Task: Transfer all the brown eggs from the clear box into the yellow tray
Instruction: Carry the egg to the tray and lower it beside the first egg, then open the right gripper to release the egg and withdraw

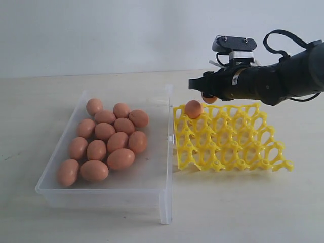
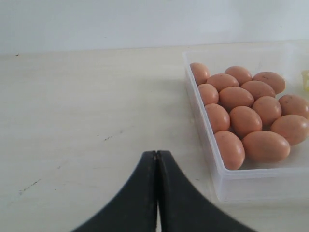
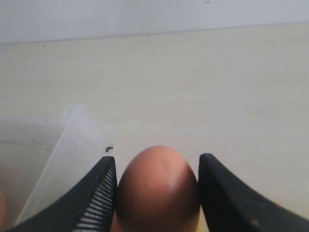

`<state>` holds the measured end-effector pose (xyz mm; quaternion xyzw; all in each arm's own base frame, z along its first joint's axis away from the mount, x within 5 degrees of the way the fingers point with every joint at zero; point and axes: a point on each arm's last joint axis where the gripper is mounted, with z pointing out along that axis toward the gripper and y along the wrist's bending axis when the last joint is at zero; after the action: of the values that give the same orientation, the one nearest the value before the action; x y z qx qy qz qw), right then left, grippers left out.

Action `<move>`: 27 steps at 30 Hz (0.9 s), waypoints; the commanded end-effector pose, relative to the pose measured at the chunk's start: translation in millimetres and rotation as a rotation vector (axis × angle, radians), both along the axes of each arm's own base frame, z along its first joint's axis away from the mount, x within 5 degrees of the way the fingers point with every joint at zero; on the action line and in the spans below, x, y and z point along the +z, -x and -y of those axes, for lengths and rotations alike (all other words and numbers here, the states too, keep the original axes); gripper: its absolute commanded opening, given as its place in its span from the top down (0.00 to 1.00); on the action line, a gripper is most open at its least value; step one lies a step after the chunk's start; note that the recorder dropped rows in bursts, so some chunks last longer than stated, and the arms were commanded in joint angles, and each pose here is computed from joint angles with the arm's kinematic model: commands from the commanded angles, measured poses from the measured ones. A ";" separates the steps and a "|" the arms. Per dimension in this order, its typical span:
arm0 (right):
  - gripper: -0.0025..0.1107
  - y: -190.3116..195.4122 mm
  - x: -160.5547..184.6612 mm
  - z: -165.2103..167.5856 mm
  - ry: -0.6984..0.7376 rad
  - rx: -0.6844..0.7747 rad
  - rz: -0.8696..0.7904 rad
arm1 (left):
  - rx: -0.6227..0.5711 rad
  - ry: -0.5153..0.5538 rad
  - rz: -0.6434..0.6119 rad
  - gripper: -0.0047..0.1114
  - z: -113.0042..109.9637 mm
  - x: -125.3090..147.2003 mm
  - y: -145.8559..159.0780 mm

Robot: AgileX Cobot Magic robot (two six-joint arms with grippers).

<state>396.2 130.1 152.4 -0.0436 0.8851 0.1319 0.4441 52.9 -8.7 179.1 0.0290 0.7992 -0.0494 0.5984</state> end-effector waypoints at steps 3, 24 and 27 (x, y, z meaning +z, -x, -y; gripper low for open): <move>0.98 -6.5 -14.0 6.6 -0.003 -0.018 -0.015 | 0.003 0.003 0.019 0.96 -0.2 2.5 0.1; 0.45 -6.4 -19.6 7.6 0.015 -0.009 -0.032 | 0.003 0.003 0.019 0.96 -0.2 2.5 0.1; 0.45 -6.0 -15.1 7.7 0.013 -0.010 -0.024 | 0.003 0.003 0.019 0.96 -0.2 2.5 0.1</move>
<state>399.6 124.0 129.5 -0.0417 0.8975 0.1224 0.4216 52.9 -8.7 179.1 0.0290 0.7992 -0.0494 0.5984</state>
